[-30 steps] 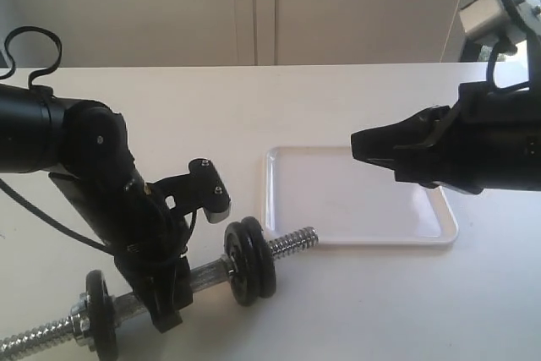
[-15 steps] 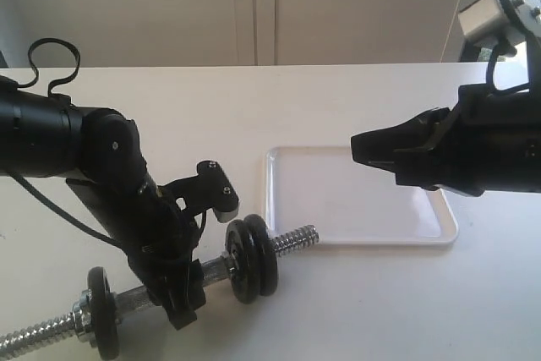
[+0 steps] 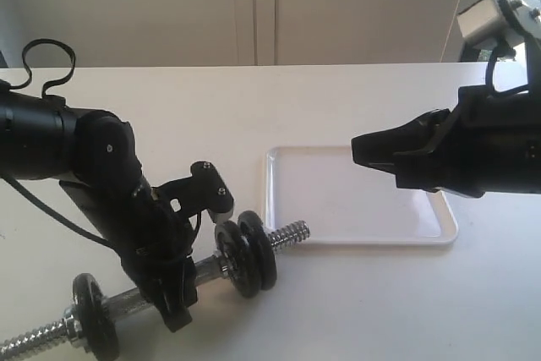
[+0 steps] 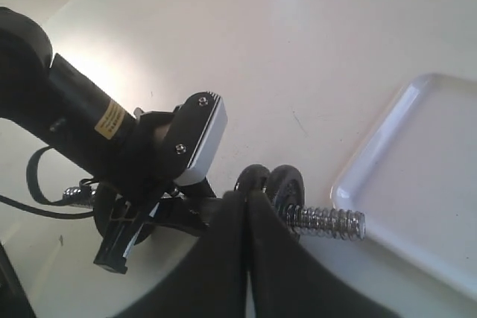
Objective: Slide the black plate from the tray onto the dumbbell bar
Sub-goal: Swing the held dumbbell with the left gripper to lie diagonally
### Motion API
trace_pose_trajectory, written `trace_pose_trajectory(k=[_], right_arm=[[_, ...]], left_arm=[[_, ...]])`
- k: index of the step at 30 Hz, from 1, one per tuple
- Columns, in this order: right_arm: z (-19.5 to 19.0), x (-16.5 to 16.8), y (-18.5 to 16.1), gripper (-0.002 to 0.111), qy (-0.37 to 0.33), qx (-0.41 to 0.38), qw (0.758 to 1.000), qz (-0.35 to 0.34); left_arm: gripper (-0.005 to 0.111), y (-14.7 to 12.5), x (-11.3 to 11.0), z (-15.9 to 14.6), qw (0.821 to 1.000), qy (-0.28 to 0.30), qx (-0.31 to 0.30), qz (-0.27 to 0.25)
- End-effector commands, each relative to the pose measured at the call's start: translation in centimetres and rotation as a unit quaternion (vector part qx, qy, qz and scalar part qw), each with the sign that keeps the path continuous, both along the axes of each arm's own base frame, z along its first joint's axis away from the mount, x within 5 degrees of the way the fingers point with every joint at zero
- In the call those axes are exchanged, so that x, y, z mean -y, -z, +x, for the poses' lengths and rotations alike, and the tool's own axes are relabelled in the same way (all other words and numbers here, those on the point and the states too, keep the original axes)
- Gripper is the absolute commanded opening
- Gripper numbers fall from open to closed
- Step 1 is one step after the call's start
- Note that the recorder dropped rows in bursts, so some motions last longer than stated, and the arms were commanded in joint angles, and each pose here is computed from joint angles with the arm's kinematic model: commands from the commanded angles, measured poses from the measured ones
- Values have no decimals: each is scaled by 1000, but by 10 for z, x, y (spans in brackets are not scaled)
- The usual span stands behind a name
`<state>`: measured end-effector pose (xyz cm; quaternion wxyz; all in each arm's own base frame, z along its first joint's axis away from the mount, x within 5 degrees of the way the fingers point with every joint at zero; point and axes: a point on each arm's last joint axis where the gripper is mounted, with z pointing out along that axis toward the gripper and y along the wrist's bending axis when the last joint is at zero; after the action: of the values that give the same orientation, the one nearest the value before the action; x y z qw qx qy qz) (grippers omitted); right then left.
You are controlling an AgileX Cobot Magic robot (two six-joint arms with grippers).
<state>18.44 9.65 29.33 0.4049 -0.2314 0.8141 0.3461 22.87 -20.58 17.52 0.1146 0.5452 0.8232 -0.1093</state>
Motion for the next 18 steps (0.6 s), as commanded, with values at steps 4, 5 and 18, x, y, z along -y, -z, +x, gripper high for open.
trace_pose_trajectory(k=[4, 5, 18], right_arm=[[0, 2, 0, 0, 8, 2, 1000, -3], [0, 2, 0, 0, 8, 2, 1000, -3], [1, 3, 1, 0, 16, 6, 1000, -8]], left_arm=[[0, -37, 1, -3, 997, -19, 47, -58], [0, -38, 1, -3, 997, -22, 51, -60], [0, -53, 7, 16, 972, -131, 129, -143]])
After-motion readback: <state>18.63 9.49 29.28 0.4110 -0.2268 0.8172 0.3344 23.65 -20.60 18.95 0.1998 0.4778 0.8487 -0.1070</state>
